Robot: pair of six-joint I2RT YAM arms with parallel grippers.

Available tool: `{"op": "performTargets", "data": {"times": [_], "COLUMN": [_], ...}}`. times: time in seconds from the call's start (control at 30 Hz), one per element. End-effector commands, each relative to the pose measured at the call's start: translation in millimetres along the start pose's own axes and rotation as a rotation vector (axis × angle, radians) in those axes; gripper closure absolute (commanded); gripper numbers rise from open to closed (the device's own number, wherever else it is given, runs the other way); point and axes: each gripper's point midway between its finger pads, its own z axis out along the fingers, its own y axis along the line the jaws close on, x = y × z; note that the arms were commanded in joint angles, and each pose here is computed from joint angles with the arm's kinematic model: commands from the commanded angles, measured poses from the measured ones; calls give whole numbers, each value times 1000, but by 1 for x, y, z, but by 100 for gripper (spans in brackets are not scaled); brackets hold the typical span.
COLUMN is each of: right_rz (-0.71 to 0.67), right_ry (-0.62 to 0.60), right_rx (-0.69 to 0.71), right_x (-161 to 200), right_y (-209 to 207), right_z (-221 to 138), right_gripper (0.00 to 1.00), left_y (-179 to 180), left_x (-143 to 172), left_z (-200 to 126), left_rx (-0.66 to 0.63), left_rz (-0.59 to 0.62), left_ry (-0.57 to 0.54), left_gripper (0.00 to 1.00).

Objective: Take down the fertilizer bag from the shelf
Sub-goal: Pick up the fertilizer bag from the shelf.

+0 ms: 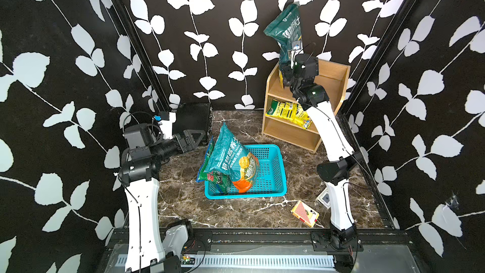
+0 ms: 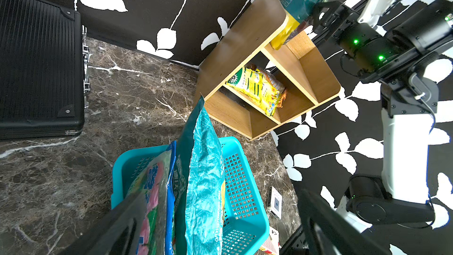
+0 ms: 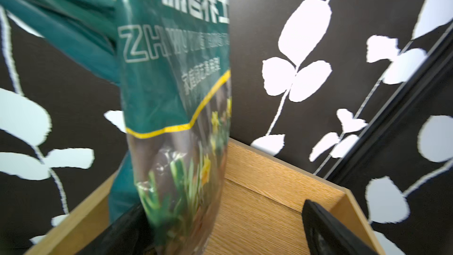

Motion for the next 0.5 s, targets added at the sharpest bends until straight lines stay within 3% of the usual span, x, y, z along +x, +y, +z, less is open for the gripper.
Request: {"op": "performTargets", "data": {"times": [0.0,0.17,0.37,0.47], "right_rz": [92,127,177,202], "right_ry": [-78,-89,-81,-141], "right_rx": [-98,-98,-180,-183], "right_x": [-19,-18,-20,-26], "right_y": [15,19,29,33], "right_z": [-5,3,-11,-26], "right_gripper": [1,1,13,1], "left_y": [-1,0,1,0], "left_x": [0,1,1,1], "left_z": [1,1,2,2], "left_rx": [18,20,21,27], "left_rz": [5,0,-3,-6], "left_ry": [-5,-3,-1,1], "left_gripper": [1,1,1,1]}}
